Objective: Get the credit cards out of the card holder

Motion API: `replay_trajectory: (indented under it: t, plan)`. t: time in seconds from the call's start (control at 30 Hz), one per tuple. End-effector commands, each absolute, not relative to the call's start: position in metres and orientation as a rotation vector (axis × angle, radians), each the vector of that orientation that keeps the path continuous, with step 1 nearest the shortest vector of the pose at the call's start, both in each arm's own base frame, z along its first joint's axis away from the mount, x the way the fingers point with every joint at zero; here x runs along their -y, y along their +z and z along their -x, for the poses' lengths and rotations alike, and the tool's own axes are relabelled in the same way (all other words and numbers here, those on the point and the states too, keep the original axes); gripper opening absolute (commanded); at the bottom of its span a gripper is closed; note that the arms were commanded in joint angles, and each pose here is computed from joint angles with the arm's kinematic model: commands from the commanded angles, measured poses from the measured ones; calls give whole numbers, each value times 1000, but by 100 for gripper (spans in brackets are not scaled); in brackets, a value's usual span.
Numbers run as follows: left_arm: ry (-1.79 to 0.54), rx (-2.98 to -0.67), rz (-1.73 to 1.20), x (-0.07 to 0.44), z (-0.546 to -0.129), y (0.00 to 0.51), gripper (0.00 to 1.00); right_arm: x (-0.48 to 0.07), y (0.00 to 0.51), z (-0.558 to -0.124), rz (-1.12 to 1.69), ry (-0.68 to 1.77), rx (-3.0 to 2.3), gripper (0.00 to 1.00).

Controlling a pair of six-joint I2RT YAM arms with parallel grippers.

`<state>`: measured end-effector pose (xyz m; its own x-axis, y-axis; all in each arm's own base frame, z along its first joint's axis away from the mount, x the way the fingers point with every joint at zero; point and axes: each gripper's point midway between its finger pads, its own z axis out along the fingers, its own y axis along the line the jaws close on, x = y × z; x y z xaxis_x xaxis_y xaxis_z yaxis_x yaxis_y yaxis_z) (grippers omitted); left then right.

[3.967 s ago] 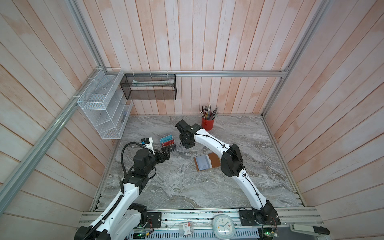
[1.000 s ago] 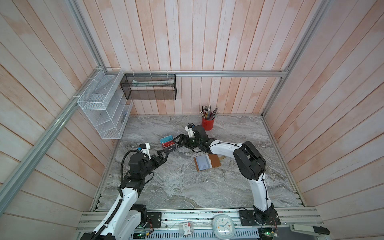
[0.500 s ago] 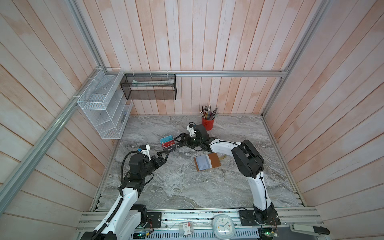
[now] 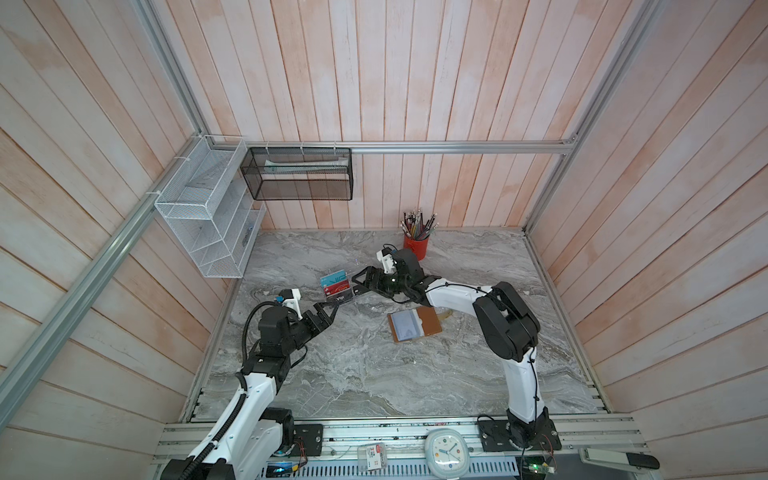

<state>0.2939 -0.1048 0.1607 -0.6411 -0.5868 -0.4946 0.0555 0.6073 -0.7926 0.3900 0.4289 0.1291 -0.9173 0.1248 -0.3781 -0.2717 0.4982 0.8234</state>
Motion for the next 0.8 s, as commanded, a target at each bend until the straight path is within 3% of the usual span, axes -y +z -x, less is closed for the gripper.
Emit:
replay_trajectory:
  t: [0.0, 0.33, 0.77]
  plan:
    - [-1034, -2022, 388, 104, -298, 181, 100, -416, 168, -383, 175, 1340, -2281, 98]
    - [-1055, -2044, 425, 105, -298, 180, 100, -363, 164, -403, 203, 1093, -2314, 98]
    - [-967, -2057, 530, 80, -336, 158, 100, -371, 109, -442, 320, 1048, -2328, 98]
